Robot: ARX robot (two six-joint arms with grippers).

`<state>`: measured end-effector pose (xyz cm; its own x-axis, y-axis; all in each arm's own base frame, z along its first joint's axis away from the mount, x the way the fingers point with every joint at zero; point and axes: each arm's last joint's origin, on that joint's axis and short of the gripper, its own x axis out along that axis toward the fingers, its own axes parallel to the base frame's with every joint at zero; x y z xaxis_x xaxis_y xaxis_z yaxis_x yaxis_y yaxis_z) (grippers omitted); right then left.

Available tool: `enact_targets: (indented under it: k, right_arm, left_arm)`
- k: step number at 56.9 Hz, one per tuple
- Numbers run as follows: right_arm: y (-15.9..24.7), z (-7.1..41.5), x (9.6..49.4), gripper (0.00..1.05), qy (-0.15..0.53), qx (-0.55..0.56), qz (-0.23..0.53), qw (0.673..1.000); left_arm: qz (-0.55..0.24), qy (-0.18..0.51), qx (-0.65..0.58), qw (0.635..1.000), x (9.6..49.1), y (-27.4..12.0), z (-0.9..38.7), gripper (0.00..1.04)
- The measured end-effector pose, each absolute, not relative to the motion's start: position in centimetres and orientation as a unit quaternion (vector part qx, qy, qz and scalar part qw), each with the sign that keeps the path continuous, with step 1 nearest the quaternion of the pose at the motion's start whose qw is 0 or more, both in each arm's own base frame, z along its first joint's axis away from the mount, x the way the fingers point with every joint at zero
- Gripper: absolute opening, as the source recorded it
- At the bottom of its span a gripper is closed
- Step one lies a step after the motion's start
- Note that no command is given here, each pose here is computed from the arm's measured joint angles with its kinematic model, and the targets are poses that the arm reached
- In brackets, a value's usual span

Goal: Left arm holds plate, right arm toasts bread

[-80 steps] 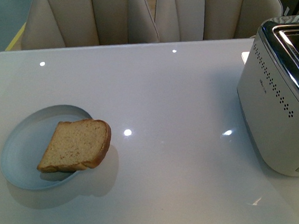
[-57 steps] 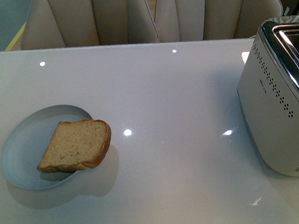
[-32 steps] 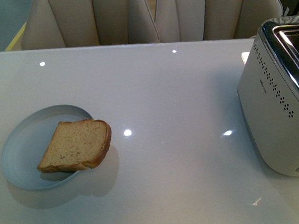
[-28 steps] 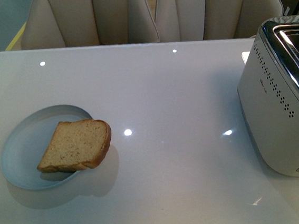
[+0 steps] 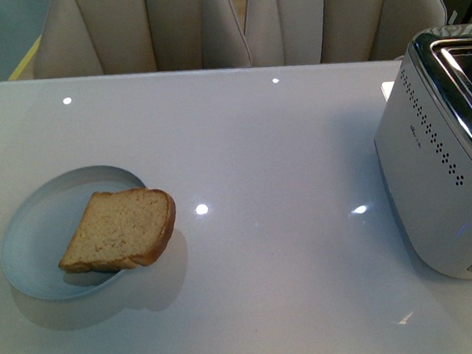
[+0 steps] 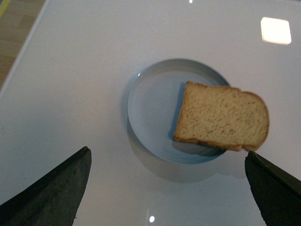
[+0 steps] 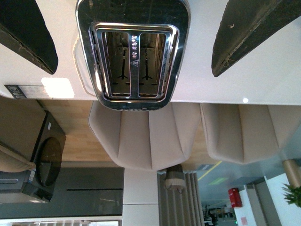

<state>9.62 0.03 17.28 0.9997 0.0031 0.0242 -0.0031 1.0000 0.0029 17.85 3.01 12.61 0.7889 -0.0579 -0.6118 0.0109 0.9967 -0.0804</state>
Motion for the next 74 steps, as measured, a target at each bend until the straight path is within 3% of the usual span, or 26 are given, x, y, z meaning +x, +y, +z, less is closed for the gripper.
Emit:
enact_targets:
  k: [34,70,74]
  right_arm:
    - [0.0,17.3,9.6,0.96,-0.012,0.001,0.002,1.0]
    - [0.0,17.3,9.6,0.96,-0.012,0.001,0.002,1.0]
    - [0.0,17.3,9.6,0.96,-0.012,0.001,0.002,1.0]
  left_arm:
    - [0.019,0.466,-0.075,0.881,26.3,7.2,0.6,0.98]
    - [-0.004,0.472,-0.096,0.876,31.9,5.8,-2.9,0.97]
    - [-0.004,0.471,-0.099,0.877,32.1,5.7,-3.0,0.84]
